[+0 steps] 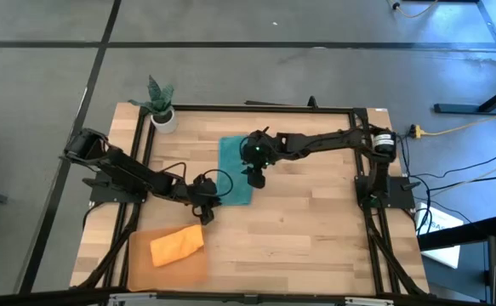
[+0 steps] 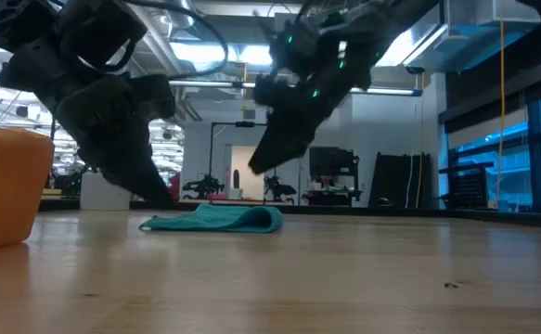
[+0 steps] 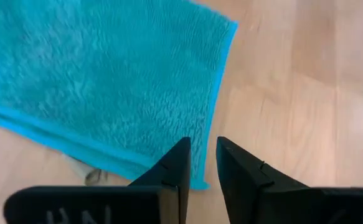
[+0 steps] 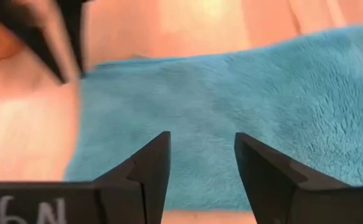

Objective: Roll microfiber towels into tight, uniform cylinder then place into a basket
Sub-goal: Roll the blue microfiber towel

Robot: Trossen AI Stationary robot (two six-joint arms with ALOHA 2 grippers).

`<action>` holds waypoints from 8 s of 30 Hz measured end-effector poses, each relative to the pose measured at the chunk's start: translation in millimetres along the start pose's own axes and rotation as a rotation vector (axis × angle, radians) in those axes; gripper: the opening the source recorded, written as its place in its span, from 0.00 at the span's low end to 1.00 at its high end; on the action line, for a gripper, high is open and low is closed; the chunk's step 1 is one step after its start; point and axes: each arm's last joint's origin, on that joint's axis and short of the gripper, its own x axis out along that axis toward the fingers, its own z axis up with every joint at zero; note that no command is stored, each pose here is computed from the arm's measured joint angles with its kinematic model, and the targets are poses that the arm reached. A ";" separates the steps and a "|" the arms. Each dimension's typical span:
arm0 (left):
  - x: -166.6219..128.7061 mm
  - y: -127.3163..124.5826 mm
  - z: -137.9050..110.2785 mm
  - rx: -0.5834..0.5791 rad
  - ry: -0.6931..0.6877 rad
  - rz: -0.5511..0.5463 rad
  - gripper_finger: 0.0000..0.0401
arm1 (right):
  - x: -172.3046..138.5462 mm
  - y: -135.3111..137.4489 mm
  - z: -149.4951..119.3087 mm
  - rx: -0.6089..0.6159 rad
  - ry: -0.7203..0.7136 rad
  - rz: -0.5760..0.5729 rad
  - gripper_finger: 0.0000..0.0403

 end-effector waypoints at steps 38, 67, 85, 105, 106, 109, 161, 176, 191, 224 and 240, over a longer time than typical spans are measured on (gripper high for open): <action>-53.9 7.9 25.9 0.035 -0.104 -0.024 0.17 | 40.2 100.5 -42.4 -0.655 0.208 0.049 0.44; -53.6 8.4 17.5 0.275 -0.020 -0.023 0.17 | 50.3 92.6 -44.2 -0.402 0.194 0.089 0.02; -58.1 -3.4 5.2 0.372 -0.006 0.005 0.17 | 46.5 57.5 -30.9 -0.016 0.153 0.254 0.01; -48.4 -1.0 0.6 0.320 0.030 0.056 0.17 | 43.1 36.7 -10.2 0.251 0.012 0.336 0.01; -46.6 -0.3 0.0 0.305 0.035 0.066 0.17 | 43.1 36.7 -9.8 0.252 0.009 0.336 0.01; -43.5 0.7 -1.5 0.277 0.048 0.079 0.17 | 43.1 37.0 -9.9 0.254 0.011 0.337 0.01; -39.4 9.1 5.7 0.095 0.074 0.026 0.21 | 43.2 36.4 -6.7 0.247 -0.028 0.308 0.01; -27.9 10.6 12.4 0.074 -0.027 0.094 0.23 | 43.2 35.8 -5.0 0.247 -0.049 0.286 0.01; -14.5 9.3 4.5 0.087 0.034 0.067 0.22 | 43.2 35.7 -4.7 0.250 -0.052 0.286 0.01; -12.8 -1.7 17.2 0.171 0.290 -0.004 0.00 | 42.9 51.1 -19.4 0.372 0.152 0.424 0.01; -17.7 4.1 50.9 0.102 0.374 -0.051 0.00 | 44.0 58.7 -29.0 0.512 0.227 0.227 0.01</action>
